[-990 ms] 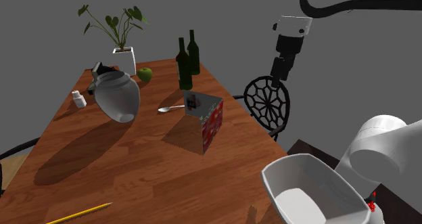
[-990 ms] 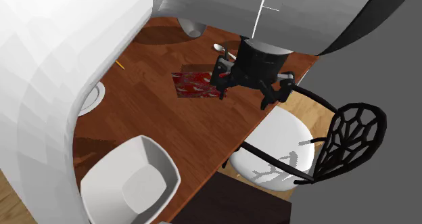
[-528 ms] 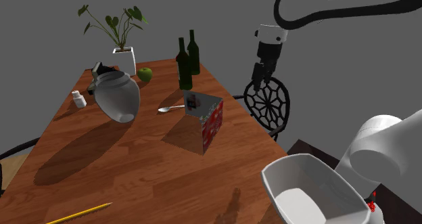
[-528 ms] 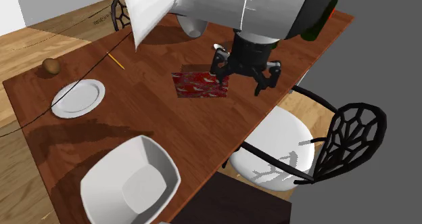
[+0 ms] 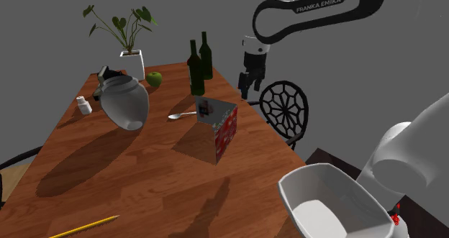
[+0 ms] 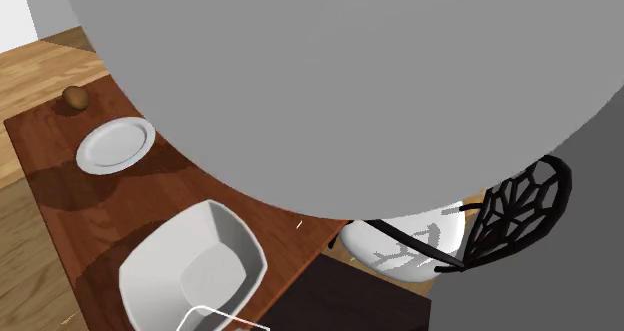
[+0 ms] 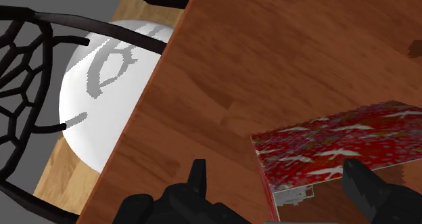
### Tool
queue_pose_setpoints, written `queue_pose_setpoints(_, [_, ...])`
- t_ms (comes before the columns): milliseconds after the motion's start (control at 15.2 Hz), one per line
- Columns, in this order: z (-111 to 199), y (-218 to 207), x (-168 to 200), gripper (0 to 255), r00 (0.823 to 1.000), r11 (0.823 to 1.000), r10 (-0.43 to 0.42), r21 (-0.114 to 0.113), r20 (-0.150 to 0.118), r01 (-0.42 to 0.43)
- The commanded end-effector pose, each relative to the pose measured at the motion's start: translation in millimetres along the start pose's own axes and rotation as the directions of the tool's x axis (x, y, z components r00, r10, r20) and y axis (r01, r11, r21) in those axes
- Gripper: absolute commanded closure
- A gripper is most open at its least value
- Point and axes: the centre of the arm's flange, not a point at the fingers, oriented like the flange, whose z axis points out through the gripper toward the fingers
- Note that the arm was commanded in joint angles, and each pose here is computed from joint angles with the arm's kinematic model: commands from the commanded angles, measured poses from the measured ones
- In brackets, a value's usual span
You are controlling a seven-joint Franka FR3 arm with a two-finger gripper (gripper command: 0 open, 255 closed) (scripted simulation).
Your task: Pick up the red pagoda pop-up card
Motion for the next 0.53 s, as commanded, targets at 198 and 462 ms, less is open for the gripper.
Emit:
queue_pose_setpoints(198, [26,-18,59,0,1.0,1.0,-0.01,-0.013,-0.007,0.009])
queue_pose_setpoints(462, [46,-31,106,0,1.0,1.0,-0.017,-0.025,-0.012,0.017])
